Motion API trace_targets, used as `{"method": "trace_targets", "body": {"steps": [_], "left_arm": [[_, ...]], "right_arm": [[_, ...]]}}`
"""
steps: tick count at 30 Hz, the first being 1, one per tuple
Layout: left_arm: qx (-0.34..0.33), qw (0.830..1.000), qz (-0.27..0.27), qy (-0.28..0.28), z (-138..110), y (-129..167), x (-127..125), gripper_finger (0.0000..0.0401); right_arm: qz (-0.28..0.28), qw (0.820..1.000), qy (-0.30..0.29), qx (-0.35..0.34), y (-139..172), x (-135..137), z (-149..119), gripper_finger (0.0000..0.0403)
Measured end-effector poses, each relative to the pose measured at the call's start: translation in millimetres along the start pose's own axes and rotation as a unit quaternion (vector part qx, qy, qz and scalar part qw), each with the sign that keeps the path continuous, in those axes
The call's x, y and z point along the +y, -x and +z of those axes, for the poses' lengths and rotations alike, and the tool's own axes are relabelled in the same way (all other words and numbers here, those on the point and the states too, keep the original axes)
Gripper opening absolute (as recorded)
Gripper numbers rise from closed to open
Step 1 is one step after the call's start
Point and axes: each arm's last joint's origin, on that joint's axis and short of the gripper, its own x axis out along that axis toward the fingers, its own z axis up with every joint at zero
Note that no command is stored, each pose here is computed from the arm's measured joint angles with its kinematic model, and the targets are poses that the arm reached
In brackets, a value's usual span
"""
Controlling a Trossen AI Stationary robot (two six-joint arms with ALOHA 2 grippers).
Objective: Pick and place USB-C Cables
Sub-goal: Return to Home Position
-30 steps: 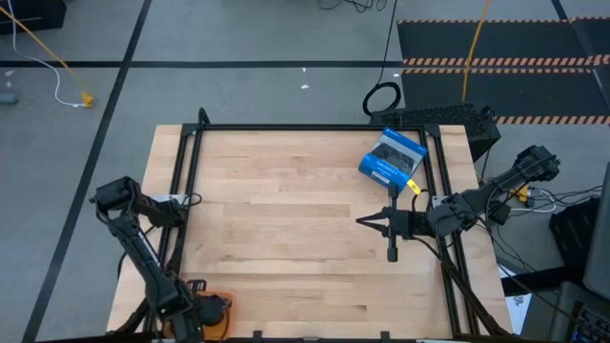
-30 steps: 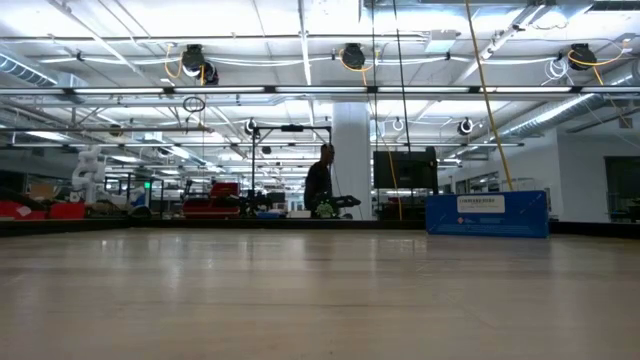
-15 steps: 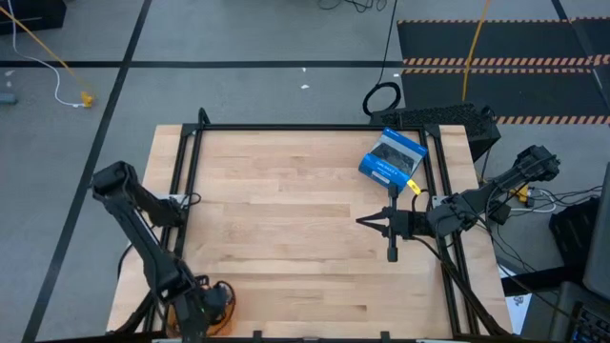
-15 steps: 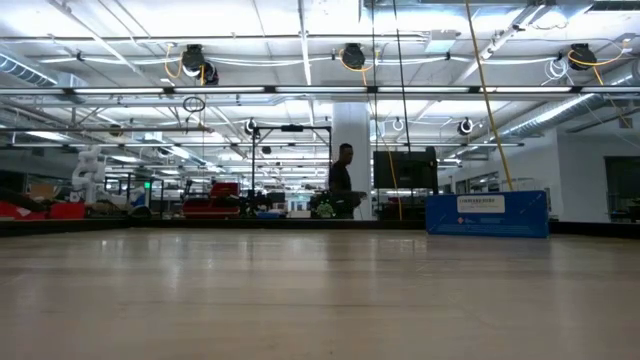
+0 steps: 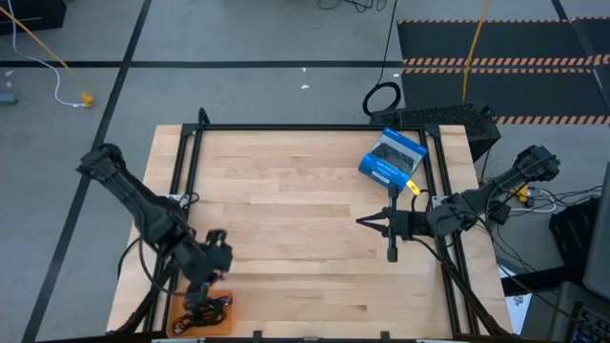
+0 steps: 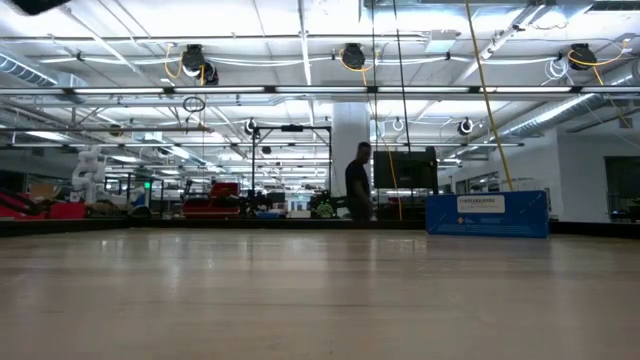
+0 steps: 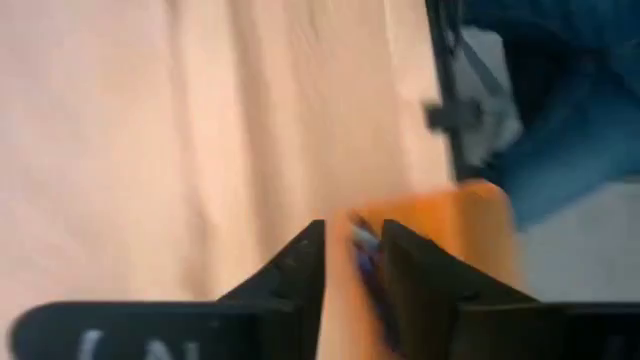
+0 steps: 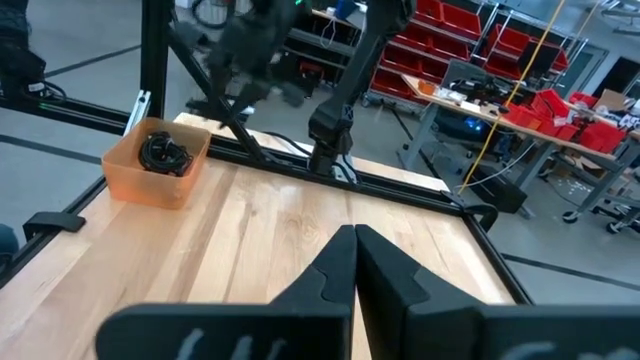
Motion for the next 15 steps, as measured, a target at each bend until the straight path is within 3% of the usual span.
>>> {"method": "trace_targets", "body": {"steps": [4,9,15], "left_arm": [[-0.079,0.990,0.060,-0.100,11,19,19,0.0053],[-0.164,0.962,0.158,-0.149,23,40,40,0.0008],[-0.219,0.933,0.193,-0.208,41,48,51,0.0014]], "right_arm": [[-0.001,1.000,0.004,0.005,0,0,-1,0.0002],[-0.012,1.000,0.007,0.011,-2,-4,-2,0.0002],[-0.034,0.999,0.009,0.027,-7,-14,-6,0.0002]]}}
